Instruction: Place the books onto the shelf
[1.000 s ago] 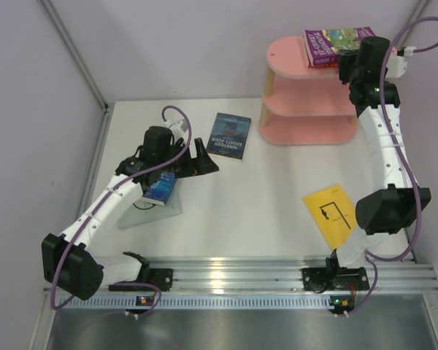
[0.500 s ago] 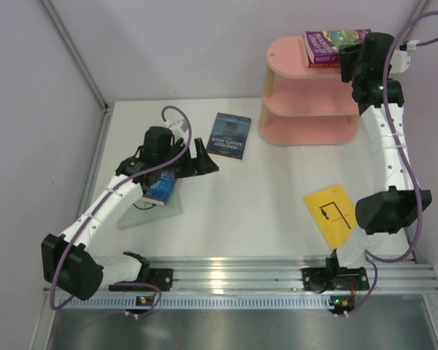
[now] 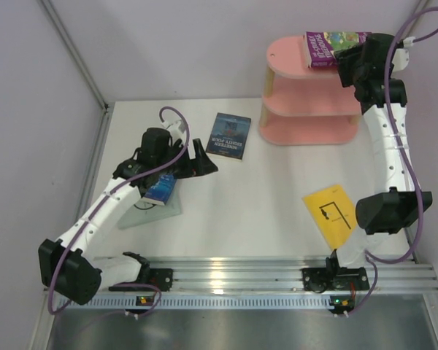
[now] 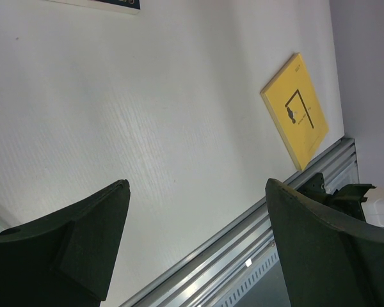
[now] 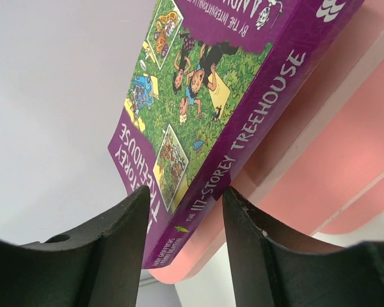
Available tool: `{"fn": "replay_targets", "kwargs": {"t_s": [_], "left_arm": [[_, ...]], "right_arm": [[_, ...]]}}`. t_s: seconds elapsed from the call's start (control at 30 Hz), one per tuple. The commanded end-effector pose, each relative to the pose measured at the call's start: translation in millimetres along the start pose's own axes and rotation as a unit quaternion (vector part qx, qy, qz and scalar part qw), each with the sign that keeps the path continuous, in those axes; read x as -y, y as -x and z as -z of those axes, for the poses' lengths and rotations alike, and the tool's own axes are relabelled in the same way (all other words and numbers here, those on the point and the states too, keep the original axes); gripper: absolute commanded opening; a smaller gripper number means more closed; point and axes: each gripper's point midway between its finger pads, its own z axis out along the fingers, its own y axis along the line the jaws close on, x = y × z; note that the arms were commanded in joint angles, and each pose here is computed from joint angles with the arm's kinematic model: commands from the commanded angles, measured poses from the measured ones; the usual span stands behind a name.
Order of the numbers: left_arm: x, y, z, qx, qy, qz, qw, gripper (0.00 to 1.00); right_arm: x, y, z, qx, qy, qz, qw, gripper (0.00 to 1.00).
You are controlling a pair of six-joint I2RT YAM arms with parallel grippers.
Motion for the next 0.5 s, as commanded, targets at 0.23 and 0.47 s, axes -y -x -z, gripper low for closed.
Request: {"fn": "replay_targets", "kwargs": {"t_s": [0.23, 0.47], "left_arm": [[9, 5, 7, 0.023, -0.014, -0.010, 1.000, 0.91], [12, 5, 10, 0.024, -0.017, -0.009, 1.000, 0.91]], "right_arm": [[-5, 28, 16, 0.008, 0.019, 0.011, 1.000, 0.48], [-8, 37, 21, 0.003, 0.037, 0.003, 0.999, 0.47]]}}
